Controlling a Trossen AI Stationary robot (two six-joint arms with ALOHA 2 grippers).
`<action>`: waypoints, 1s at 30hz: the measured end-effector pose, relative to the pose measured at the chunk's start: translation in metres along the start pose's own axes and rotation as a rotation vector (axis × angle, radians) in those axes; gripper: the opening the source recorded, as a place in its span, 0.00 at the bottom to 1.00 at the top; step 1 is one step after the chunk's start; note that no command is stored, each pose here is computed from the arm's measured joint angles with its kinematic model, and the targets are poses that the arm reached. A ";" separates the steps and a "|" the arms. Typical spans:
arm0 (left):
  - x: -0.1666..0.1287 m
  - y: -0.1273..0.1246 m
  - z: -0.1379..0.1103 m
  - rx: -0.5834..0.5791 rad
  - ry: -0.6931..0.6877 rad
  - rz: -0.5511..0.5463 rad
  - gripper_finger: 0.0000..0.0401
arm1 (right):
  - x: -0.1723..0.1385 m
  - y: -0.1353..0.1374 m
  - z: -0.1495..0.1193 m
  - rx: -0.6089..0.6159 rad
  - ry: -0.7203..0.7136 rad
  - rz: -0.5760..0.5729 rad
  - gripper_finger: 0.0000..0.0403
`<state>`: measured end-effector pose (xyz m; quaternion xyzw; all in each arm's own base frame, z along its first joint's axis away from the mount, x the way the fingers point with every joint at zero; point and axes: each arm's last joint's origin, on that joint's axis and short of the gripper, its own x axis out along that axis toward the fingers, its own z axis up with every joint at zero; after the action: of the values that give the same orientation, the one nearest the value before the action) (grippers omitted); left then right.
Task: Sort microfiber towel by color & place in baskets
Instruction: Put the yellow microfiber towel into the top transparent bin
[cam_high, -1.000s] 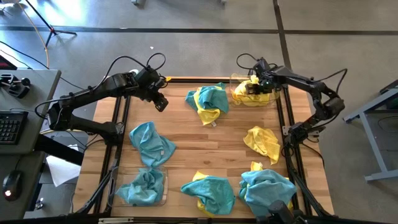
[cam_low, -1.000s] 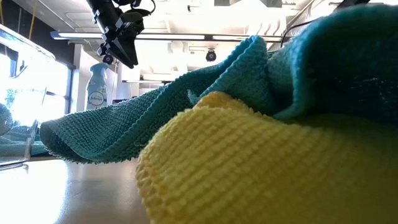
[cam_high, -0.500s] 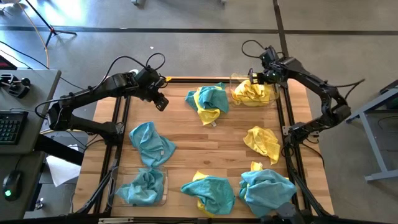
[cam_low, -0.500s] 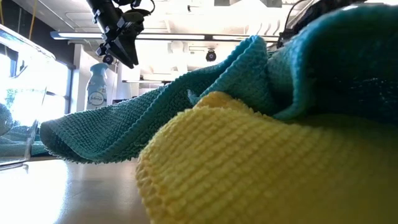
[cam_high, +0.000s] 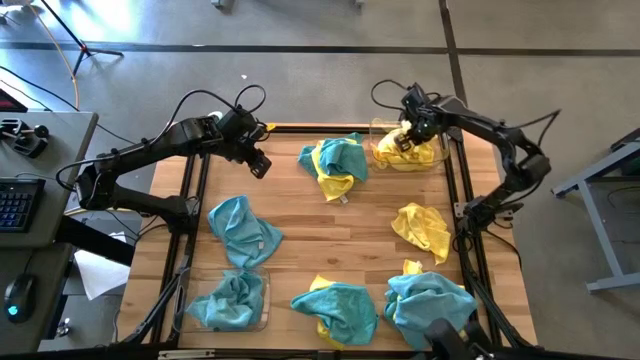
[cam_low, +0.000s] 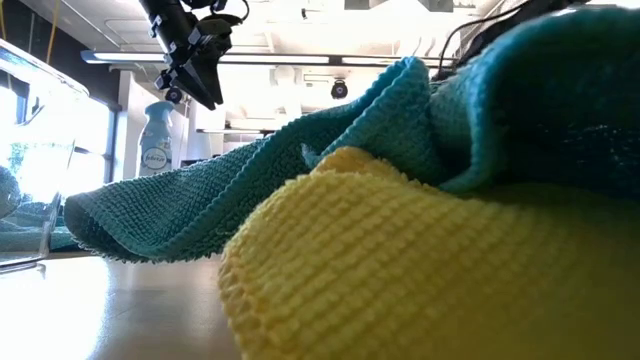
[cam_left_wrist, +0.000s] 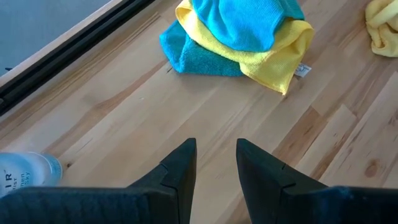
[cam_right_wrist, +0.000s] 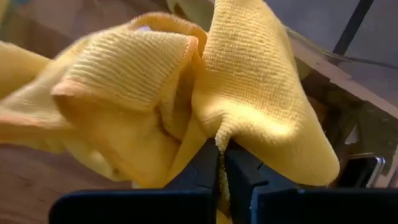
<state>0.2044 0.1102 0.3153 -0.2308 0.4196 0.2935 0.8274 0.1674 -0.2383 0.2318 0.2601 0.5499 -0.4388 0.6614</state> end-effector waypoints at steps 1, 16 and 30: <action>0.000 0.000 0.000 -0.001 0.000 0.000 0.25 | 0.004 -0.002 0.000 -0.008 0.018 -0.004 0.03; 0.000 0.000 0.000 -0.035 0.003 -0.007 0.25 | 0.064 -0.004 -0.002 -0.113 0.295 -0.051 0.02; 0.000 0.000 0.000 -0.044 0.003 -0.007 0.25 | 0.003 -0.014 -0.006 -0.060 0.141 -0.039 0.22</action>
<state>0.2045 0.1099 0.3152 -0.2508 0.4137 0.2991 0.8225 0.1525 -0.2416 0.2290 0.2595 0.6128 -0.4158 0.6199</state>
